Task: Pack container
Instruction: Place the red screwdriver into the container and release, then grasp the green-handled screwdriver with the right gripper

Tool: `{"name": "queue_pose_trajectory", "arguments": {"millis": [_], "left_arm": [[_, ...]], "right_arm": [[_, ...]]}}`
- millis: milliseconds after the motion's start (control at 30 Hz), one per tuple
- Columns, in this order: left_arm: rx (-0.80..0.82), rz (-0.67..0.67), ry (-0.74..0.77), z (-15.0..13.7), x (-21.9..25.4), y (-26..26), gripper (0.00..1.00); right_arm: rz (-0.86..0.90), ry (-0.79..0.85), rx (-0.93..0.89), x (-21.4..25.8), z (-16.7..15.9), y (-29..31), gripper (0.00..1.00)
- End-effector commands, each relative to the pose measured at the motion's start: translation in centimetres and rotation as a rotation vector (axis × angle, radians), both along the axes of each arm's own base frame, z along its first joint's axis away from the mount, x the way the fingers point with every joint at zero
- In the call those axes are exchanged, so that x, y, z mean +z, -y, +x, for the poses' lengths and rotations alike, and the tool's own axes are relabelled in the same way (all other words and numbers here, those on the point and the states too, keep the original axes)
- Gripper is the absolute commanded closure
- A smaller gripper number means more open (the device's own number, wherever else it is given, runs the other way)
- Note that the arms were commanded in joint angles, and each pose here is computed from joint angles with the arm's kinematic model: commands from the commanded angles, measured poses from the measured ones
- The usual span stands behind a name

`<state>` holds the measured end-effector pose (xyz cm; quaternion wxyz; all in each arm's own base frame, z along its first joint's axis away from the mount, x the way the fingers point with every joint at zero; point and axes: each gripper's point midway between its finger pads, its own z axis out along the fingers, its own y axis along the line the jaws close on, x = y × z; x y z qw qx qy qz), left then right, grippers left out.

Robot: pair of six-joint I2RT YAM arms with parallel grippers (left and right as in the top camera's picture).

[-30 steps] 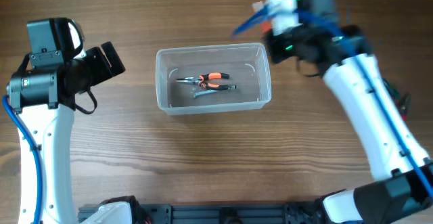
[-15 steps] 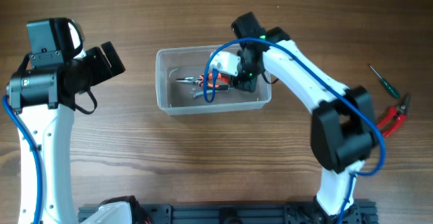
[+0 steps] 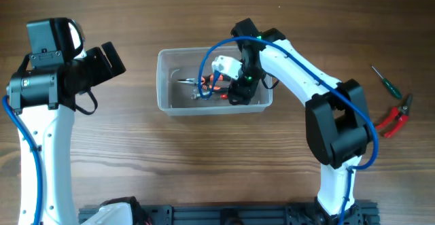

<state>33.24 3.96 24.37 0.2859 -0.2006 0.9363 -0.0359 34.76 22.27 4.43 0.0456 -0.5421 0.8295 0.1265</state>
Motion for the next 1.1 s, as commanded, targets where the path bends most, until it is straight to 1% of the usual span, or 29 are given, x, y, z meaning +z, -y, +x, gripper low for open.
{"name": "queue_pose_trajectory", "arguments": {"millis": [0, 33, 67, 133, 167, 267, 400, 467, 567, 633, 733, 833, 933, 1067], "left_arm": [[0.011, -0.013, 0.002, 0.1, -0.1, 0.0, 0.00], [0.011, -0.013, 0.002, 0.1, -0.1, 0.0, 0.00], [0.011, -0.013, 0.002, 0.1, -0.1, 0.0, 0.00], [0.011, -0.014, 0.001, 0.1, -0.1, 0.0, 0.00], [0.011, -0.014, 0.000, 0.1, -0.1, 0.0, 0.00], [0.011, -0.014, 0.000, 0.1, -0.1, 0.0, 0.00], [0.011, -0.014, 0.000, 0.1, -0.1, 0.0, 0.00], [0.011, -0.014, 0.000, 0.1, -0.1, 0.0, 0.00], [0.011, -0.014, 0.000, 0.1, -0.1, 0.0, 0.00], [0.011, -0.015, -0.005, 0.0, -0.2, 0.0, 0.00], [0.011, -0.015, -0.009, -0.1, -0.2, 0.0, 0.00], [0.011, -0.016, -0.022, -0.4, -0.4, 0.0, 0.00], [0.011, -0.017, -0.032, -0.6, -0.5, 0.0, 0.00], [0.011, -0.018, -0.030, -0.5, -0.5, 0.1, 0.00]], "right_arm": [[0.140, 0.146, -0.193, 10.0, 2.6, -1.4, 0.10], [0.174, 0.201, -0.244, 13.1, 3.2, -0.9, 0.03], [0.182, 0.247, -0.296, 15.1, 3.8, 0.0, 0.00], [0.171, 0.342, -0.486, 18.8, 5.3, 3.6, 0.00], [0.144, 0.390, -0.667, 21.1, 5.7, 8.3, 0.00], [0.107, 0.379, -0.940, 22.5, 5.2, 16.8, 0.00], [0.033, 0.337, -1.228, 21.9, 3.2, 29.3, 0.00], [-0.027, 0.353, -1.249, 21.7, 1.7, 34.0, 0.00], [-0.085, 0.373, -1.212, 21.6, 0.2, 37.4, 0.00], [-0.150, 0.363, -1.105, 21.0, -1.5, 39.4, 0.00], [-0.172, 0.346, -1.111, 19.4, -2.2, 41.4, 0.01], [-0.183, 0.275, -1.041, 15.8, -2.5, 42.3, 0.02], [-0.193, 0.190, -0.938, 10.4, -1.7, 43.0, 0.06], [-0.240, 0.128, -0.938, 5.6, -0.6, 44.9, 0.06]]}}
